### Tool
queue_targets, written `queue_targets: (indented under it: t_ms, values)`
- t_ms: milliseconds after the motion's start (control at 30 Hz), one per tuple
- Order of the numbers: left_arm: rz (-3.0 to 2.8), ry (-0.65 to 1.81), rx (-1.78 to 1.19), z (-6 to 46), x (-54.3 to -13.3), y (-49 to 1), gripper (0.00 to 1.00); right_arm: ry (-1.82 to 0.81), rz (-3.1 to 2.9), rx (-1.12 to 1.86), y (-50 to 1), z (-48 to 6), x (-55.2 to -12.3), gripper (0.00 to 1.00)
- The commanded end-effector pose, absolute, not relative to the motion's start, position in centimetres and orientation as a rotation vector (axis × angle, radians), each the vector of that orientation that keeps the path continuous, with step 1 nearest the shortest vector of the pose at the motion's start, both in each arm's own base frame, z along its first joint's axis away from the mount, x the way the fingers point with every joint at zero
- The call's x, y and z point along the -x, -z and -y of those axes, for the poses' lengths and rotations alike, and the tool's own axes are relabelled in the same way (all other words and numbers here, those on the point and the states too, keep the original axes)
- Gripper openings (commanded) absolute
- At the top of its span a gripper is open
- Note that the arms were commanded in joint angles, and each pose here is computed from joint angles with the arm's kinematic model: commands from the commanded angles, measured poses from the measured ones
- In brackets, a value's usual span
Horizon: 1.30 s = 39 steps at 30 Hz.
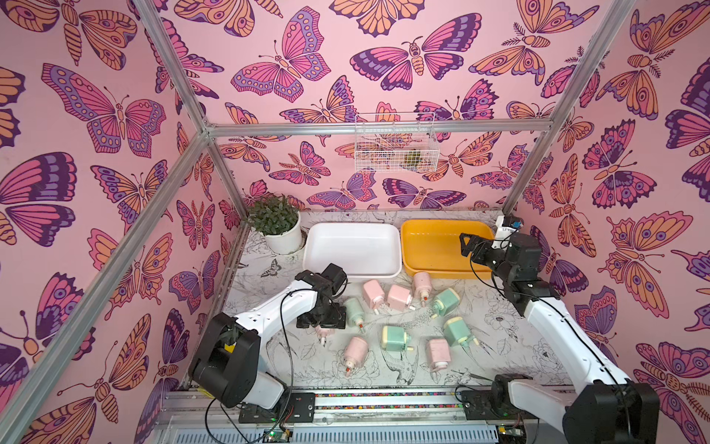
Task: Place the pencil sharpeners by color into the storage box
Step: Pick up the pencil sharpener from the center of the board.
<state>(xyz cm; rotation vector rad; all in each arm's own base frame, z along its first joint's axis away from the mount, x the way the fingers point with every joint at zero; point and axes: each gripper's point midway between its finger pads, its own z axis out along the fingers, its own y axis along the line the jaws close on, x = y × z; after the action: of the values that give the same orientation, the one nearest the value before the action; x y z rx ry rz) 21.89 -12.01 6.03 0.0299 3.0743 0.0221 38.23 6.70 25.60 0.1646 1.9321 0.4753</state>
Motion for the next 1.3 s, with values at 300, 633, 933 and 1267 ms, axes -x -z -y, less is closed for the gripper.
queue_targets:
  t_ms: [300,633,933,1267]
  values:
    - [-2.951,0.093,-0.006,12.9,-22.9,-5.2,0.83,-0.436,-1.915,-0.173,-26.1,-6.3,-38.1,0.99]
    - [-2.984,-0.038,0.003,11.6,-22.7,-4.5,0.64,-0.461,-1.910,-0.178,-26.2,-6.6,-38.5,0.99]
    - [-2.964,-0.042,0.001,11.7,-22.8,-5.5,0.25,-0.473,-1.904,-0.187,-26.0,-6.7,-38.8,0.99]
    - [-2.955,-0.003,-0.027,12.3,-22.9,-6.6,0.00,-0.535,-1.907,-0.086,-26.3,-8.3,-38.7,0.99]
